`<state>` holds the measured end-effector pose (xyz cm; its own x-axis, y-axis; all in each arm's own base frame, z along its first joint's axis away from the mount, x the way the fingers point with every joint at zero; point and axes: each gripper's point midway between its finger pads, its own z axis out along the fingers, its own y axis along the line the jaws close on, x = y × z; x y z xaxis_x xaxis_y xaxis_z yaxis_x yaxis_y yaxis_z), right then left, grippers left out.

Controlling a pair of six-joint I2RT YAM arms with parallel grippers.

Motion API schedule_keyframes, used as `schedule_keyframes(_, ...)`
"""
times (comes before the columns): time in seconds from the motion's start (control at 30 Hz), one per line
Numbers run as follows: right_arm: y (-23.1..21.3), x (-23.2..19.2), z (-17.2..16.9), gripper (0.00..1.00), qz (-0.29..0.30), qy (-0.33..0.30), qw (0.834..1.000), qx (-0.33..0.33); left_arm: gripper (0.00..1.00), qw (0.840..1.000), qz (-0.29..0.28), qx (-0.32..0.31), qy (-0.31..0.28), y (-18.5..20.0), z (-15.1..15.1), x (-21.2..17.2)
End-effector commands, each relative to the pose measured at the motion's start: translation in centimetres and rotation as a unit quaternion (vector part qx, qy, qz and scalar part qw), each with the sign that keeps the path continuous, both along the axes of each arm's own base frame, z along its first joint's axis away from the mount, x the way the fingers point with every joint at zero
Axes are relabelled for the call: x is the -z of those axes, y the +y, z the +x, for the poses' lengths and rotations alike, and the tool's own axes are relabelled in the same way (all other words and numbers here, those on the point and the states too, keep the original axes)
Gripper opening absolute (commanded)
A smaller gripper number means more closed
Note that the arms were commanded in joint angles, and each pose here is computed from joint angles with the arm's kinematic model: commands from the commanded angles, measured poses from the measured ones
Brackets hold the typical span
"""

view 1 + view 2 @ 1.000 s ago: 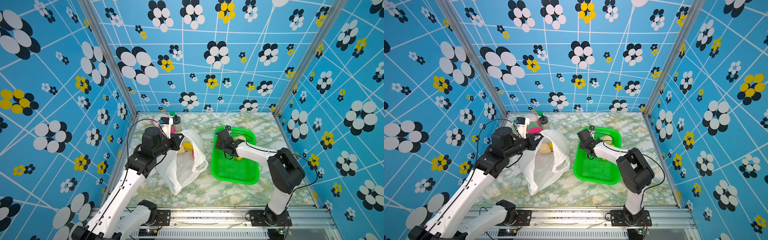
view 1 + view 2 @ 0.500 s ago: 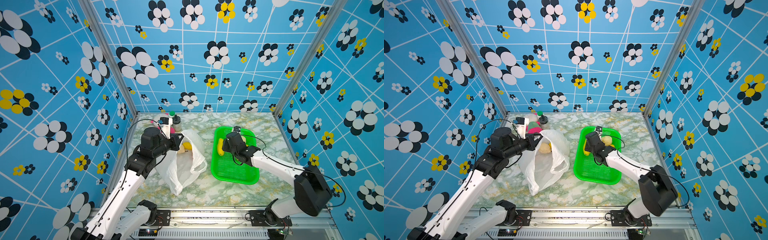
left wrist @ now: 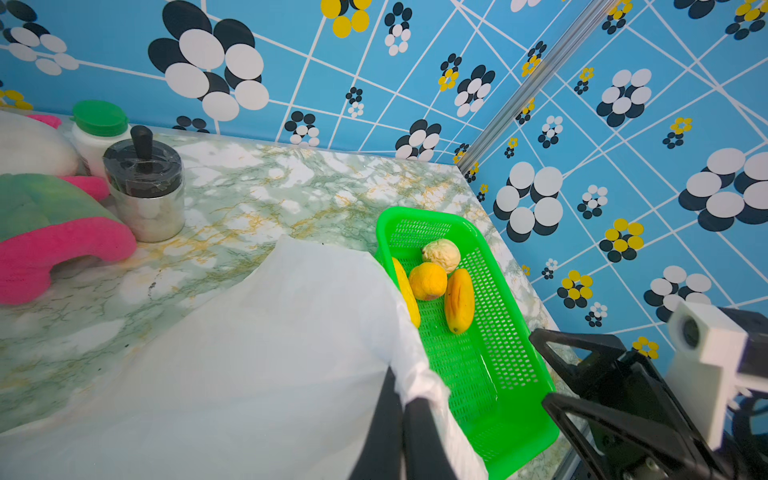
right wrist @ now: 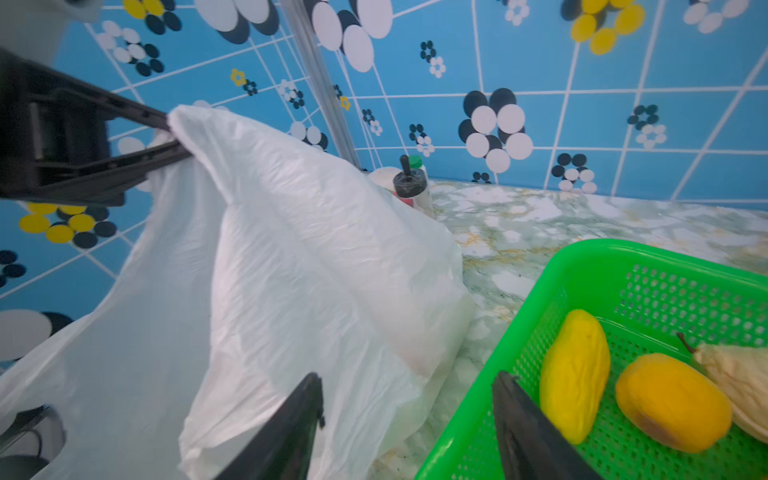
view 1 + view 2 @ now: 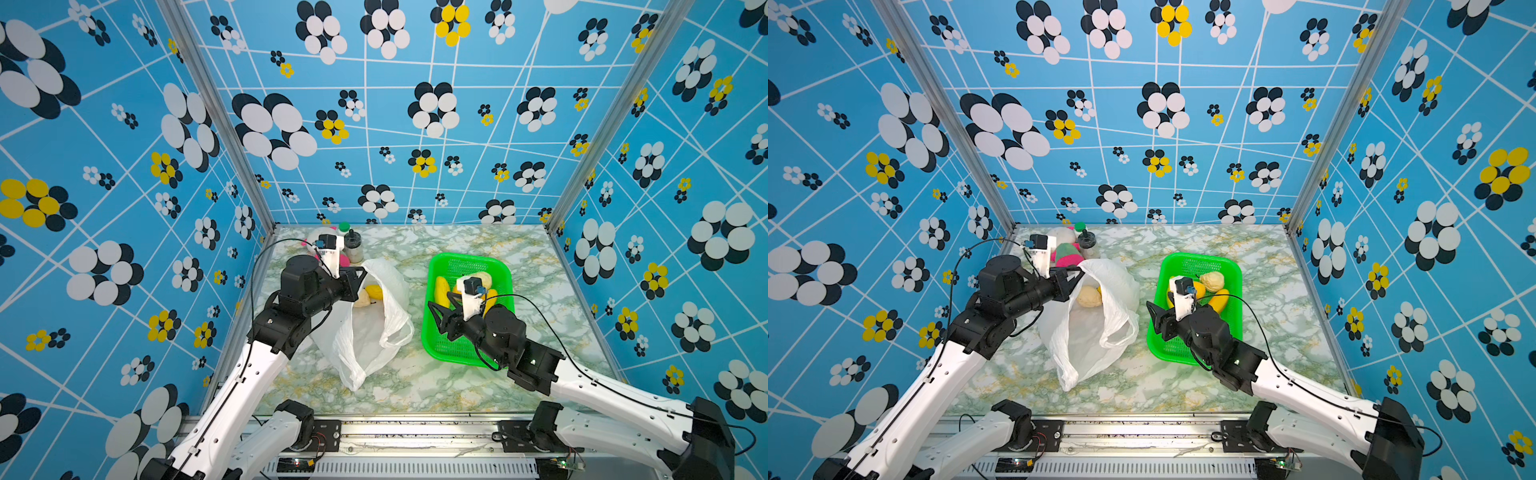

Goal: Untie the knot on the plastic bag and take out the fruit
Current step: 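Open the right gripper and withdraw it from the basket, then move the right gripper back into the bag opening toward the remaining fruit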

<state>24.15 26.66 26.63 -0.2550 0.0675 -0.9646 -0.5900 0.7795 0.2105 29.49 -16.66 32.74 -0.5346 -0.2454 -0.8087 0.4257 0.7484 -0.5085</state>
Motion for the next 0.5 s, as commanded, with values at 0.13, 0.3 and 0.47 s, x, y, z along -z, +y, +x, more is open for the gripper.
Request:
schedule_keyframes(0.13, 4.5, -1.9, -3.7, 0.66, -0.002, -0.065, 0.993, -0.097, 0.00, 1.000, 0.001, -0.003, -0.012, 0.3, -0.1, -0.7)
schedule_keyframes(0.3, 8.7, -0.7, -4.1, 0.64, -0.029, -0.043, 0.990, -0.130, 0.00, 1.000, 0.000, -0.006, -0.016, 0.5, -0.4, -0.8)
schedule_keyframes(0.47, 13.7, 1.7, -4.7, 0.53, -0.069, -0.006, 0.984, -0.161, 0.00, 1.000, -0.007, 0.002, -0.021, 0.3, -0.7, -1.4)
